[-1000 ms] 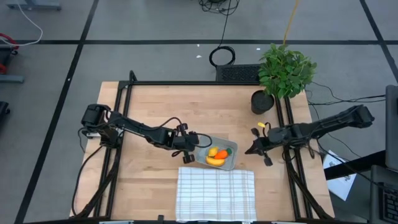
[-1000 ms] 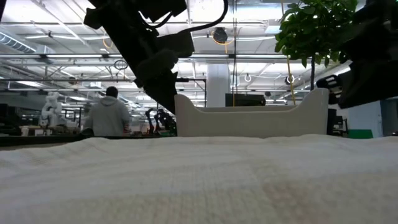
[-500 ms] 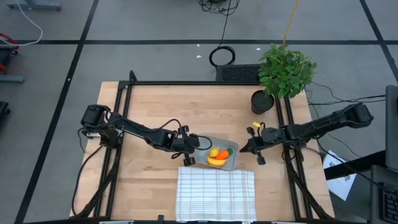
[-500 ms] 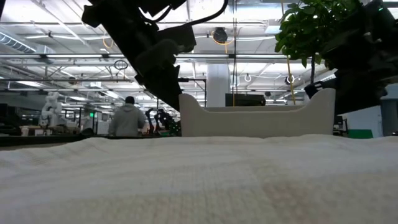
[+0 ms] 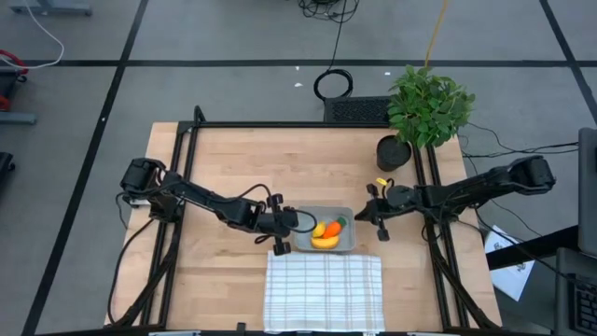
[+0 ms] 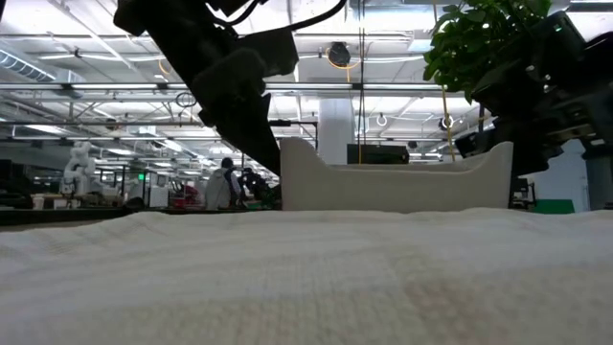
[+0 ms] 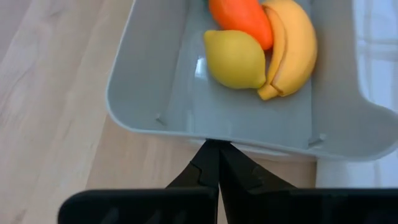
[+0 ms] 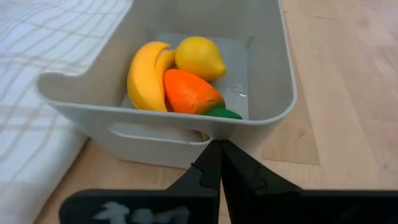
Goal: Pick and placing Produce into tupperware
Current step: Adjust the gray bin
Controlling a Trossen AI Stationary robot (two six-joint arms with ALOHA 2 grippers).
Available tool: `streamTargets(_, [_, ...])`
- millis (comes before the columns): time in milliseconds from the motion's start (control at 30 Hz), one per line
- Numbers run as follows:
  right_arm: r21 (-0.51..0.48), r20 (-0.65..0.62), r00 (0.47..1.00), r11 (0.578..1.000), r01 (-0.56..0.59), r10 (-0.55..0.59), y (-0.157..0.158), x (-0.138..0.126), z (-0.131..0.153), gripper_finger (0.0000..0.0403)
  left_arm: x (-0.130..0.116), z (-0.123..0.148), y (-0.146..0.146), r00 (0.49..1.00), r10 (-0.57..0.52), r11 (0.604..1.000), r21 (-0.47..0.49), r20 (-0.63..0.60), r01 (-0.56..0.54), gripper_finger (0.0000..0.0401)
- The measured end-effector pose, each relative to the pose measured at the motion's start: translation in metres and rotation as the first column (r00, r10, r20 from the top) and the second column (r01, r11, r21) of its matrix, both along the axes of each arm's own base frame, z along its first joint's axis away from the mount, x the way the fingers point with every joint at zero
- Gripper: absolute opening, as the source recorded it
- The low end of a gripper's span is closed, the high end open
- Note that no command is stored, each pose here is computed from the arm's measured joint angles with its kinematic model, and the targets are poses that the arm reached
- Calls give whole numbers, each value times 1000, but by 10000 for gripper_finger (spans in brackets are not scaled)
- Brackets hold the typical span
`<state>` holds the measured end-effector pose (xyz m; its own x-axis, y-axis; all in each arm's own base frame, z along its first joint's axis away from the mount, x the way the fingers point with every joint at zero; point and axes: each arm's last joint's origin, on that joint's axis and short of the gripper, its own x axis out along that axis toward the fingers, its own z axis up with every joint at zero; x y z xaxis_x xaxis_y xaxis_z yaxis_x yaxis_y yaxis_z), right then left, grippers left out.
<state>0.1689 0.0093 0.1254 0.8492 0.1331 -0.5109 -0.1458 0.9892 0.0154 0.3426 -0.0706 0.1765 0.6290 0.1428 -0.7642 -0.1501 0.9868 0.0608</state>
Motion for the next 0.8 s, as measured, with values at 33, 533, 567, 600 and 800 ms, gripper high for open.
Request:
streamTargets(33, [0,0,1000,1000,3,-3,0,0,0,0,0,0,0,1000,-1,1000,-1,3,1,0])
streamTargets(533, [0,-4,1000,1000,5,-5,-1,2,-2,0,1,0,1,1000,0,1000,11,5,0,0])
streamTargets(567, [-2,-4,1000,1000,4,-4,-1,1,-2,0,0,0,1,1000,0,1000,13,-1,0,0])
streamTargets(600, [-4,-4,1000,1000,2,-2,-1,1,-2,0,0,0,1,1000,2,1000,16,-7,-2,0])
streamTargets(800, [-2,6,1000,1000,3,-3,-1,0,1,0,-3,-2,3,999,34,999,40,-29,-32,0])
